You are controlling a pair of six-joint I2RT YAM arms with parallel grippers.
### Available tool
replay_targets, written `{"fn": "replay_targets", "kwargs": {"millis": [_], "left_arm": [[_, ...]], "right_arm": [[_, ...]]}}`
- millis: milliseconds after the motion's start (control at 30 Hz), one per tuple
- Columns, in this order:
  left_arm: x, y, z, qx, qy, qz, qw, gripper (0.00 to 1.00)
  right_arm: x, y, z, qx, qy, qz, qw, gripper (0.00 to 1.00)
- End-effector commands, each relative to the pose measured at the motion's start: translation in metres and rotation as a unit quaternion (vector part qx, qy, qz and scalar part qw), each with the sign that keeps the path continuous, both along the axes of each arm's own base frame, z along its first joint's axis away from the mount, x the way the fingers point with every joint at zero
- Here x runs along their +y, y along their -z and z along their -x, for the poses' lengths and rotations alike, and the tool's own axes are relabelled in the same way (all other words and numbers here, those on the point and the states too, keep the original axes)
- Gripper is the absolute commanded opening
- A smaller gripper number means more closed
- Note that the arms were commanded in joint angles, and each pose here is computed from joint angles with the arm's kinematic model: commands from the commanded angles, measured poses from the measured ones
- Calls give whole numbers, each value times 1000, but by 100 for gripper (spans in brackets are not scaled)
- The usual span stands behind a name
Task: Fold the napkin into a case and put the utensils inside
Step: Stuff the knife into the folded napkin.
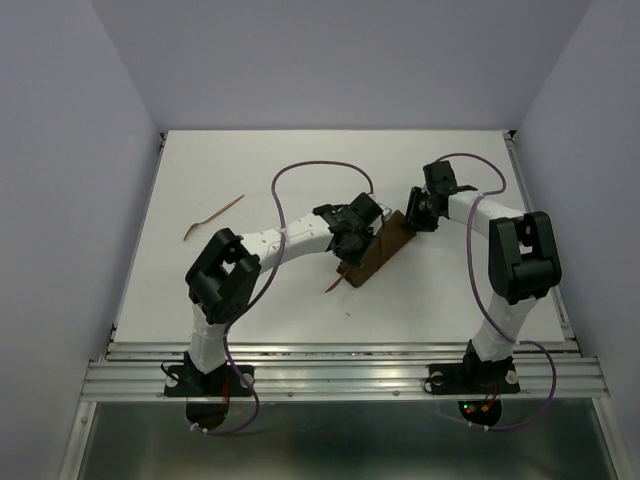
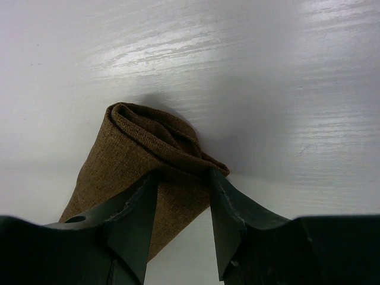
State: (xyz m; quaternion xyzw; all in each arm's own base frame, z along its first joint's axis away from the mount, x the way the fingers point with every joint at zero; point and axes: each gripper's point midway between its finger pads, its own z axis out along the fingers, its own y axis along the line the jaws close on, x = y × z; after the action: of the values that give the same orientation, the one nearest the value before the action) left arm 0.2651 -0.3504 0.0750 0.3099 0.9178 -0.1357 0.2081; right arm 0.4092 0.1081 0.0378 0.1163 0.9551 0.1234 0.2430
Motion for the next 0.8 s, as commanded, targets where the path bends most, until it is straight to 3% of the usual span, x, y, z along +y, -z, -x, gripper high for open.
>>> {"fn": "replay_targets", "kwargs": {"millis": [0, 767], "left_arm": [[-9, -7, -8, -19, 8, -9, 1000, 0], [-21, 7, -47, -73, 20, -55, 996, 0]], "right_arm": [[10, -12, -1, -20, -21, -12, 999, 45], [20, -6, 5, -11, -41, -17, 999, 45]]}}
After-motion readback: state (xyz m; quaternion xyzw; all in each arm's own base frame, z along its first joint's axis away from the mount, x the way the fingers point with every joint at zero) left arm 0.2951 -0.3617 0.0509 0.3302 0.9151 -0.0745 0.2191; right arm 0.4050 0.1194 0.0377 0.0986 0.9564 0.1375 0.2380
